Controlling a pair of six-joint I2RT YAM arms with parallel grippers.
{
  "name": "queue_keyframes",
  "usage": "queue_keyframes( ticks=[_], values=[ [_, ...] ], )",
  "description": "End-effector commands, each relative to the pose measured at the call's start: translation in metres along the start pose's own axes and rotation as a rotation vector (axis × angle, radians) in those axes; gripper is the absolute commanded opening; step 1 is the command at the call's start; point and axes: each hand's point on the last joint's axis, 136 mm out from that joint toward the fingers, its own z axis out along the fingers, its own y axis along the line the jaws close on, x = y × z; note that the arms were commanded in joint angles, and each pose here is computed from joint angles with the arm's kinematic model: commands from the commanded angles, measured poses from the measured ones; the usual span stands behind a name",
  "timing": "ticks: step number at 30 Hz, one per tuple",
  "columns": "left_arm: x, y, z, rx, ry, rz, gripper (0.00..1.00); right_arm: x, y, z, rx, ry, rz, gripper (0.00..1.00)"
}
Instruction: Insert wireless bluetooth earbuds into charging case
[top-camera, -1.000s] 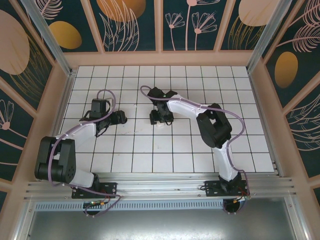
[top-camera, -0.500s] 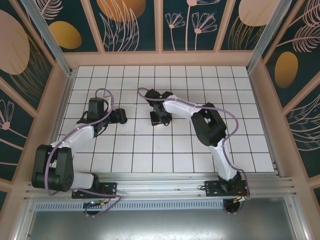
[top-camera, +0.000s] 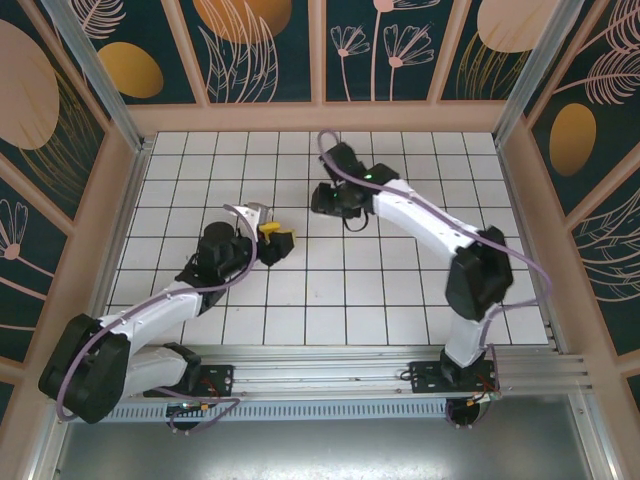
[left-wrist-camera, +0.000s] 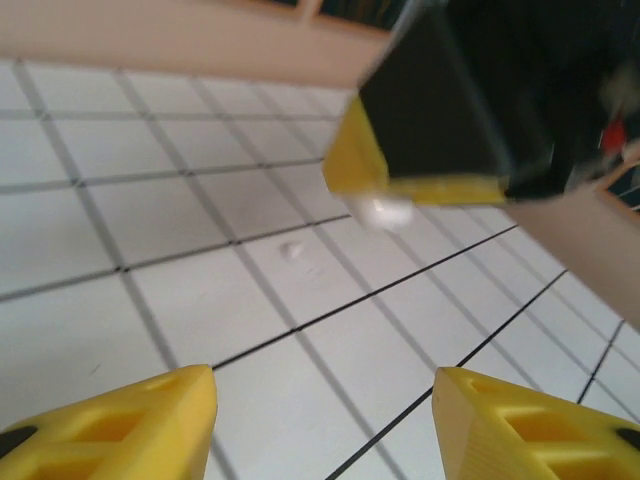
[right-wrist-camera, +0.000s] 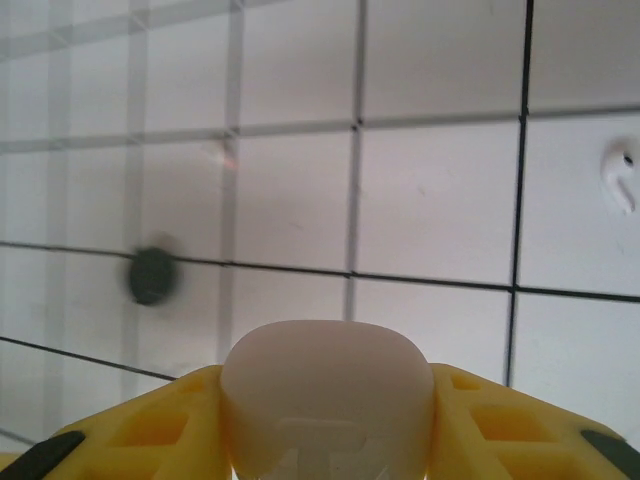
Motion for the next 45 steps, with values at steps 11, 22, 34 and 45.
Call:
queue_keyframes(
  ticks=[11, 22, 34, 45],
  values=[
    [-0.073, -0.071, 0.022, 0.275, -0.331, 0.090, 0.61, 0.005, 0.043, -0.065, -0.246, -0.105, 0.112, 0.36],
    [-0.079, -0.078, 0.037, 0.336, -0.352, 0.056, 0.47, 0.011, 0.054, -0.084, -0.298, -0.117, 0.119, 0.36],
    [-0.087, -0.076, 0.040, 0.334, -0.380, 0.005, 0.10, 0.019, 0.054, -0.092, -0.334, -0.131, 0.127, 0.44],
    [-0.095, -0.103, 0.016, 0.476, -0.337, -0.001, 0.00, -0.006, 0.030, -0.194, -0.658, -0.533, 0.000, 0.60]
  ],
)
